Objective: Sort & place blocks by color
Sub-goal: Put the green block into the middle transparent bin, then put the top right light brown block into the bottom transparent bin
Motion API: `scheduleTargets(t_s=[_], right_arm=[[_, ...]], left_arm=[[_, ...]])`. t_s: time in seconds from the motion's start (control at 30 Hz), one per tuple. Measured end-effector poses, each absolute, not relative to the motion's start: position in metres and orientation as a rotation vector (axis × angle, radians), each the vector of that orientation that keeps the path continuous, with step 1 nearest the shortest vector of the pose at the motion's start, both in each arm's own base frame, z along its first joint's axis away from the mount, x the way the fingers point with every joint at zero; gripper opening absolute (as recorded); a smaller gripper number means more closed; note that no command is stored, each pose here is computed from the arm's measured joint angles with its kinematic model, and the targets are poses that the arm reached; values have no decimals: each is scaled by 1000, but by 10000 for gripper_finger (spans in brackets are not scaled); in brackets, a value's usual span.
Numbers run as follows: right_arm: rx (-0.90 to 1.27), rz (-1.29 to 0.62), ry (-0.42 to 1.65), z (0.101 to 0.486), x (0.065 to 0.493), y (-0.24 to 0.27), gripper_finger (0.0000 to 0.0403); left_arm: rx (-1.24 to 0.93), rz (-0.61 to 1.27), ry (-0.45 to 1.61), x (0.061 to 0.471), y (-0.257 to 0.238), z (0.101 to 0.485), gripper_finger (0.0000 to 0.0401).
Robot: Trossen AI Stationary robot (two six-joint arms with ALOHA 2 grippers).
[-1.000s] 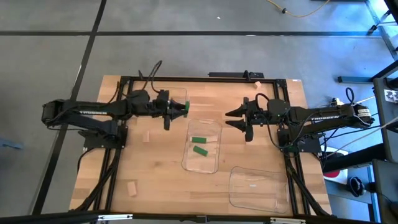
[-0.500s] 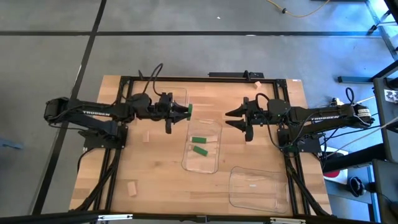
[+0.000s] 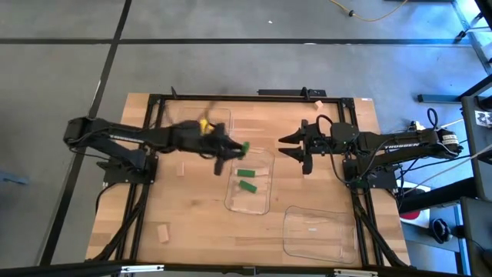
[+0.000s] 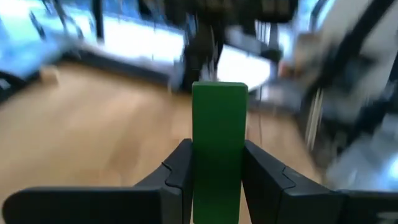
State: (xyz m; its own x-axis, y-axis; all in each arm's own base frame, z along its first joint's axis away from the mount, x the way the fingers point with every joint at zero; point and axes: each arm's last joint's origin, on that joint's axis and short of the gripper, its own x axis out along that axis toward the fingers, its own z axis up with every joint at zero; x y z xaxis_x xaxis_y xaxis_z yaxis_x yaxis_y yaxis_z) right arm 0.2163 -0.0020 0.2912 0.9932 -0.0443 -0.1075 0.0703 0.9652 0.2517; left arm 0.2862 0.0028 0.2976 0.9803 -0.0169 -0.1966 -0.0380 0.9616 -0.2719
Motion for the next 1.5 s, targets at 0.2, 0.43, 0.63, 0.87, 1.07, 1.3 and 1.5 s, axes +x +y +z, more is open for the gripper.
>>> scheduleTargets(t_s=[0.2,0.43,0.63,0.87,1.07,1.3,1.5], right_arm=[[254,-123,93,291,216,-4,184],[254,-128,83,292,216,-4,184],[254,-129,84,292,216,-4,184],[254,-129,82,292,216,-4,184],[255,-128,76,293,216,-4,184],[255,-128,76,293,216,-4,183],[255,-128,77,293,216,-4,183]], left_arm=[[-168,-40,554,335,-17,270,90],[-136,-44,739,364,-26,214,90],[-103,-37,808,372,-25,189,90],[-37,-38,861,374,-25,174,90],[-12,-7,861,374,-24,174,112],[-9,-2,870,373,-24,174,166],[-28,6,870,373,-20,174,171]])
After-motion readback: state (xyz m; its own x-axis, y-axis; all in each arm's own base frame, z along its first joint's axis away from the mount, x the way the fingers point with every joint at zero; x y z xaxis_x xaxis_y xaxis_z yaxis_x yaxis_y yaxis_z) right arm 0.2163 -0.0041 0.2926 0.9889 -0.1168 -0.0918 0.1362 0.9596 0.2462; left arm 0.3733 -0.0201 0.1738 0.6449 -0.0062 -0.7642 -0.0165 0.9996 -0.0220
